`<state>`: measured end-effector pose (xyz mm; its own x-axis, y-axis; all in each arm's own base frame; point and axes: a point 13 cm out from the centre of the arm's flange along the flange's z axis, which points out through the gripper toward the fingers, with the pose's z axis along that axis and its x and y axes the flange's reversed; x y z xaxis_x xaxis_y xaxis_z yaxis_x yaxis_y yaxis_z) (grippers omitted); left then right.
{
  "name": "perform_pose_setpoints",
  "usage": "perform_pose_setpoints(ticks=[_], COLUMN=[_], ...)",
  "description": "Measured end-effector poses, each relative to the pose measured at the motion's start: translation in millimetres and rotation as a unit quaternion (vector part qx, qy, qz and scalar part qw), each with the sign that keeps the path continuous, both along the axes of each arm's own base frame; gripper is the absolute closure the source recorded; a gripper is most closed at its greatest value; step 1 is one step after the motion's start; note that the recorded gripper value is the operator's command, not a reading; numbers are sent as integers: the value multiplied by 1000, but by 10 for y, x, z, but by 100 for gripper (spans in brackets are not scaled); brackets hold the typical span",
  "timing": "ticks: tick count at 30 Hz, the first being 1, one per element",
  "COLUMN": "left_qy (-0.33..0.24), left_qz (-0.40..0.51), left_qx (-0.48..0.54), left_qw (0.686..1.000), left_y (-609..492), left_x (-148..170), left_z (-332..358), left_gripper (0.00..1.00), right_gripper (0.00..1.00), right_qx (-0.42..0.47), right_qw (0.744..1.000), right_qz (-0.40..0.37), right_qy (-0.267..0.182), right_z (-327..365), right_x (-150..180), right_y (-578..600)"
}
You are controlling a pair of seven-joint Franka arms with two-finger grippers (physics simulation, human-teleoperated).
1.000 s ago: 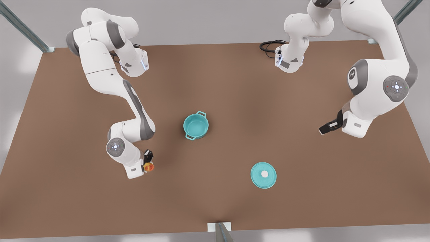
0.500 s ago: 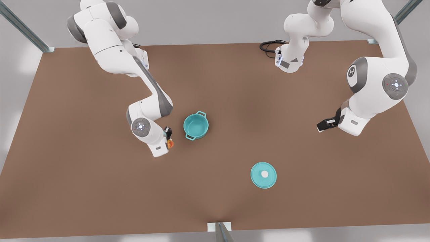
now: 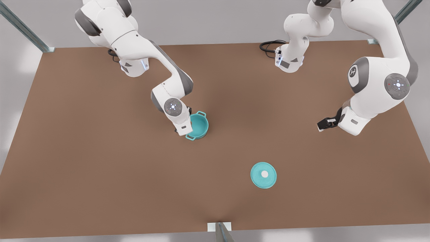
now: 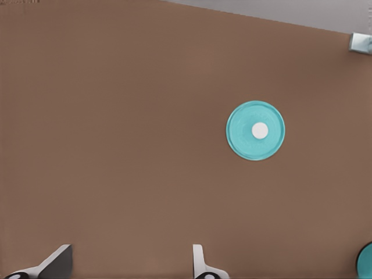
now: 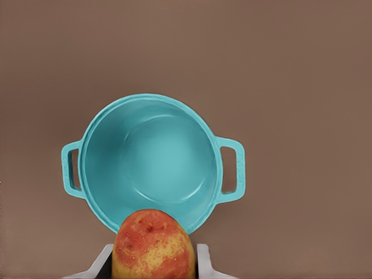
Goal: Open the pot lid and put the potato into the pot
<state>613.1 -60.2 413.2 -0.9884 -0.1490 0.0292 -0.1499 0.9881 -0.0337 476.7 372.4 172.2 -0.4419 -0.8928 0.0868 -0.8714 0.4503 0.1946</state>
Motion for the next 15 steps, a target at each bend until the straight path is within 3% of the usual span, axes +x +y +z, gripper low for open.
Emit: perform_pose_setpoints(ticks=[5,14,15], left_qy=[-1,-1,-2], left_qz=[-19,-41,-43], left_qx=[-1,-2,-2], left_qw=[1000,999,999], left_y=[-26,-52,-52], left_x=[-7,-9,-10], left_z=[14,8,11], left_gripper=[0,0,0], right_gripper=[58,55,10], right_qx=[-17,-9,-10], right_qw=[999,998,998], right_qz=[-29,-57,-61], right_qy=[29,29,28], right_z=[-445,-368,-365], right_x=[-73,-222,-221], right_y=[8,377,382])
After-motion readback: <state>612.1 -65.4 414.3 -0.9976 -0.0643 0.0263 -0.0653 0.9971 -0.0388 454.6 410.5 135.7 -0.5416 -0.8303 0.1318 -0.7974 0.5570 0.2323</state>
